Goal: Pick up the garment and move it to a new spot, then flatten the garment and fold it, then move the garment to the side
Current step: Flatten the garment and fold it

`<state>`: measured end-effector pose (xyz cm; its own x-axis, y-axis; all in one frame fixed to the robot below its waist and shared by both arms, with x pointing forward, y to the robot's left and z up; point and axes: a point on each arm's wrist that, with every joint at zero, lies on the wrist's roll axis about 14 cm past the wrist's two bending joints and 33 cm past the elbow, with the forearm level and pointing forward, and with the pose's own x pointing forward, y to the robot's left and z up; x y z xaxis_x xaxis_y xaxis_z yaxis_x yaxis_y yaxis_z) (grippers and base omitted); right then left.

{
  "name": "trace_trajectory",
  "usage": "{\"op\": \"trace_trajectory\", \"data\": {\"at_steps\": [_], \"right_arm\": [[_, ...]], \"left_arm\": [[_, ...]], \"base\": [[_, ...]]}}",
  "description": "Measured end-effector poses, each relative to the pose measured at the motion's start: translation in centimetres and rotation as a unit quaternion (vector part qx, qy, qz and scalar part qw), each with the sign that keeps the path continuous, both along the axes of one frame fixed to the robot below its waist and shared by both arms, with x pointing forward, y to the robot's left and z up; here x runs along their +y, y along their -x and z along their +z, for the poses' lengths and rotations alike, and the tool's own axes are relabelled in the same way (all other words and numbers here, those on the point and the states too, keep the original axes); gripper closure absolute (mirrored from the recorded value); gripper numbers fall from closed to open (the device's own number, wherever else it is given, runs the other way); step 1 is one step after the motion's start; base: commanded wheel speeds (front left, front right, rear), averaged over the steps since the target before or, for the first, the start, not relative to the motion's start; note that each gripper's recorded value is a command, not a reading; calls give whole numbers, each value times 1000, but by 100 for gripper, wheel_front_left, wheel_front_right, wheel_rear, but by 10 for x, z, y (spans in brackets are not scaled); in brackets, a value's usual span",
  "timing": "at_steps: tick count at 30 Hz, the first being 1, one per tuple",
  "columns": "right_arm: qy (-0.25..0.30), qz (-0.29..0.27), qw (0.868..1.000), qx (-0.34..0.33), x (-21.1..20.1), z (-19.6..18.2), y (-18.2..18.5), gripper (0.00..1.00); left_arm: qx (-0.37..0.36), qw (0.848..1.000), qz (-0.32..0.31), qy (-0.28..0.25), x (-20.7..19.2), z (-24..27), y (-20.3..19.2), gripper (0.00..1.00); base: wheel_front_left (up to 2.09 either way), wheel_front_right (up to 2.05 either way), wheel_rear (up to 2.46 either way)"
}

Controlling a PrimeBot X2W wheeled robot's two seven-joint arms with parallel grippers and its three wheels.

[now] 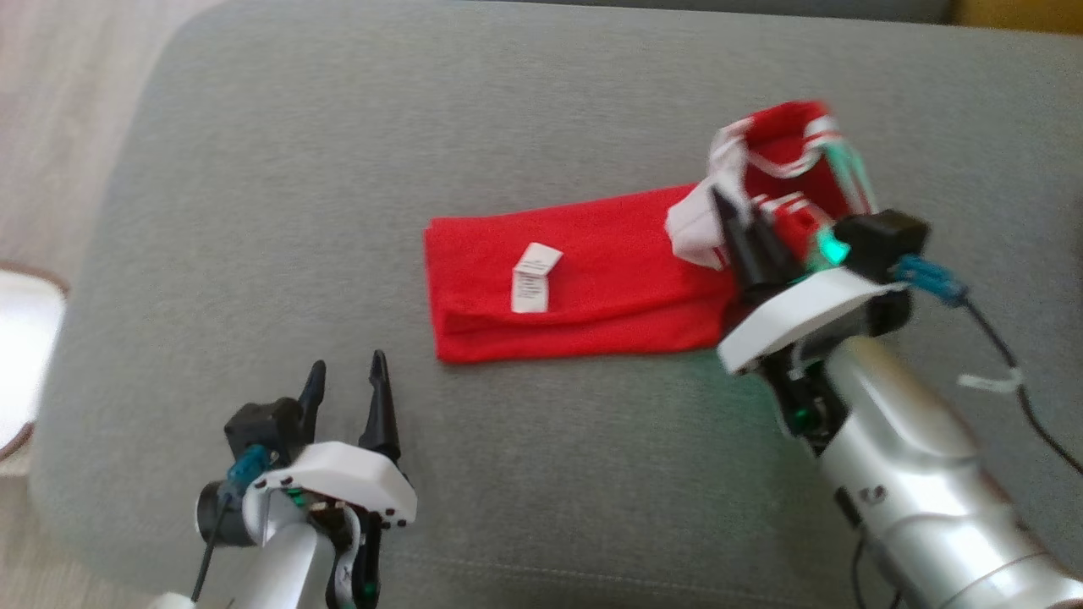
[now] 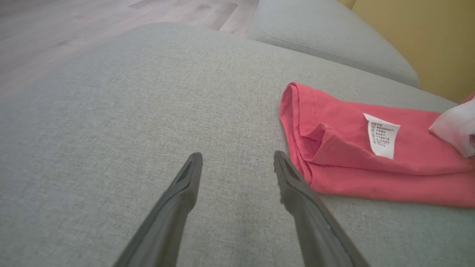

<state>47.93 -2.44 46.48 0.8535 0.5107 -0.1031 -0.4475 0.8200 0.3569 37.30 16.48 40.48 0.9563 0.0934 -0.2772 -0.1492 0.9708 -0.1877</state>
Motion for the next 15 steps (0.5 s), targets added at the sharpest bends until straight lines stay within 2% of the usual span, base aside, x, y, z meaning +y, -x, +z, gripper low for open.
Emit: {"op": "trace_trajectory", "data": {"at_steps": [8,12,13,14,15], "right_arm": [[3,128,991,24,95,-10,35,100],[15,172,984,30,124,-16,48,100],[14,183,983,28,131,-14,50,77],[8,191,981,26,139,-11,53,0],[-1,195,980,23,145,-6,54,0]], "left_arm": [[-1,999,39,-4,24,5,25,0],[2,998,61,-6,36,5,39,0],[4,998,67,-7,39,4,42,0],[5,997,71,-7,41,4,46,0],[6,997,74,-8,43,4,48,0]], "base": [[0,0,0],[0,0,0],[0,0,0],[0,0,0],[0,0,0]]}}
